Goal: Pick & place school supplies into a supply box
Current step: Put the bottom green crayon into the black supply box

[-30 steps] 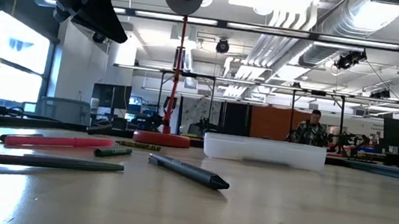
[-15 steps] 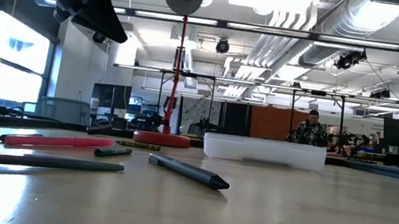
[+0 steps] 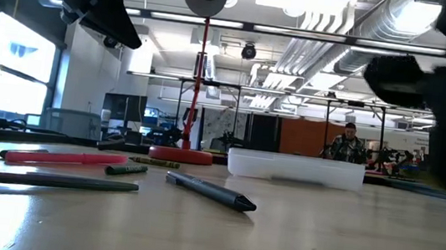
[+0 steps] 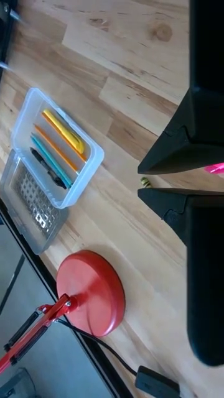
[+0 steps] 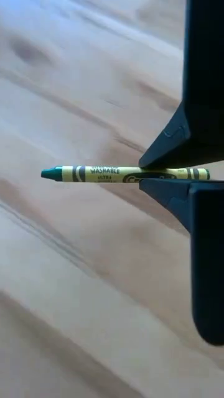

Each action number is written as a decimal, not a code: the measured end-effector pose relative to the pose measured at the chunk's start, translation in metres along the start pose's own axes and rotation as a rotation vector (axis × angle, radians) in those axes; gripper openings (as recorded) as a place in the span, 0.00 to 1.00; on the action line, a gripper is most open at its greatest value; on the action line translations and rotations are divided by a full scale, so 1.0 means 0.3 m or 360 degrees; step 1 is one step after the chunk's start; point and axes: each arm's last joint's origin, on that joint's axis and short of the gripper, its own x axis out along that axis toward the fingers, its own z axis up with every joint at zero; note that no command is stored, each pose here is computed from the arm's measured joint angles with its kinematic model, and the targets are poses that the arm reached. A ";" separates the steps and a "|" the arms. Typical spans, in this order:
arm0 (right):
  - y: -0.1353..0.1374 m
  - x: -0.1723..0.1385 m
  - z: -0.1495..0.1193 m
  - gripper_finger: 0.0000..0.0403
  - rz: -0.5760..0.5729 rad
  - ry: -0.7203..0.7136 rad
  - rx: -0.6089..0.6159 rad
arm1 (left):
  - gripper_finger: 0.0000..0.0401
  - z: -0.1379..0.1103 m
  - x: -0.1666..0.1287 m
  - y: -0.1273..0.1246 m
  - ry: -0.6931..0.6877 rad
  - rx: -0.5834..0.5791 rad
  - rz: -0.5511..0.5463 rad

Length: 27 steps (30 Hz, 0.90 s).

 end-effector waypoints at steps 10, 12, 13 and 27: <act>-0.396 0.011 0.050 0.01 -0.0868 -0.0174 0.0310 | 0.20 0.000 0.000 -0.001 0.0004 0.0038 -0.0007; -0.476 0.015 0.006 0.01 -0.0999 -0.0048 0.0409 | 0.20 0.000 0.000 -0.001 0.0004 0.0034 -0.0007; -0.518 0.015 -0.020 0.01 -0.1052 0.0008 0.0490 | 0.20 0.000 0.000 -0.001 0.0004 0.0033 -0.0008; -0.744 0.036 -0.295 0.04 -0.0747 0.0257 0.1013 | 0.20 -0.005 0.000 -0.004 0.0076 0.0096 -0.0078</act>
